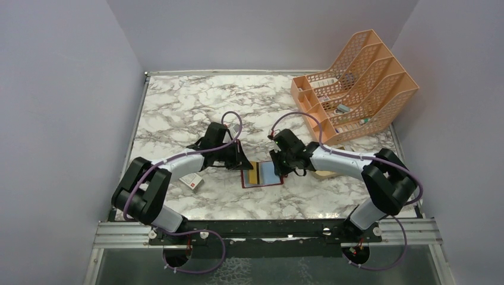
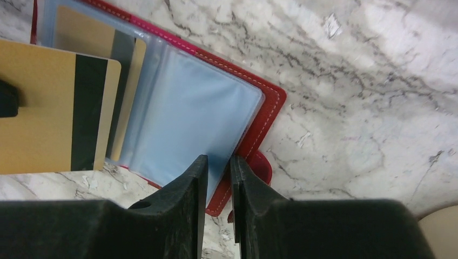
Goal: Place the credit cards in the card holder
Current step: Insert the credit card into the card holder.
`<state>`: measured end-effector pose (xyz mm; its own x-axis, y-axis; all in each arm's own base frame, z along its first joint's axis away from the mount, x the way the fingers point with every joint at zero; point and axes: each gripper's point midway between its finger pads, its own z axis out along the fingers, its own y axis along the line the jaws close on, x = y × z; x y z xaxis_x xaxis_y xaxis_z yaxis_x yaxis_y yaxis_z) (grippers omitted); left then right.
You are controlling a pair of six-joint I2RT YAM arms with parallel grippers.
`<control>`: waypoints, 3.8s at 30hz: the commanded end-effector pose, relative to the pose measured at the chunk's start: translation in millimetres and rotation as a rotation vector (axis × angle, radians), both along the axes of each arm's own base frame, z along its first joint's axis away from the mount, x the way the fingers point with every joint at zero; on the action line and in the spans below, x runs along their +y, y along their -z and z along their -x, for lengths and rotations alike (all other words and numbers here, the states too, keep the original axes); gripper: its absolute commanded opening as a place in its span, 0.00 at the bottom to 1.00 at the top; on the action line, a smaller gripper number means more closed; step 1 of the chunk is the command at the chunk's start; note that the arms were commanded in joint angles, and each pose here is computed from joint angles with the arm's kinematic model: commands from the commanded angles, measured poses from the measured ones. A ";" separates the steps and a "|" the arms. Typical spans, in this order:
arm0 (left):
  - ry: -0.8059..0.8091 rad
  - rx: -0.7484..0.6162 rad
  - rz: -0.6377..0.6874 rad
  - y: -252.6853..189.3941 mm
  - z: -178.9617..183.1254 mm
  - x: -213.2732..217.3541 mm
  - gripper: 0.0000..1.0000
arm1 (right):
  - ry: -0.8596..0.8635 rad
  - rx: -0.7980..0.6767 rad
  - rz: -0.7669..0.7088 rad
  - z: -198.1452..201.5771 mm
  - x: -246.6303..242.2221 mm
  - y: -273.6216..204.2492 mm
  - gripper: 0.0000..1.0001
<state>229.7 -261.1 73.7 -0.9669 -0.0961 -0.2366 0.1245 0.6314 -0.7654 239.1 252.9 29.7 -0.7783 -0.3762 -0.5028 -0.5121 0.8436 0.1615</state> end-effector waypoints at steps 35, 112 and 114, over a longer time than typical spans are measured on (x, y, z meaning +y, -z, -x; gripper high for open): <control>0.149 0.072 0.030 5.0 -0.6 -15.7 0.00 | 0.158 -0.045 0.131 -3.6 -22.3 16.5 0.23; 0.123 0.171 -0.091 44.4 -12.1 -19.8 0.00 | 0.241 -0.010 -0.029 8.8 -11.4 -6.0 0.35; 0.121 0.173 -0.088 45.1 -11.8 -20.2 0.00 | 0.250 0.001 -0.013 10.2 -13.4 -0.5 0.36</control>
<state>239.9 -283.7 42.6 -0.9962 0.0579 -0.0646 0.0867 0.6535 -0.7520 238.8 240.8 43.1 -0.8151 -0.1907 -0.5470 -0.3227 0.9337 0.1553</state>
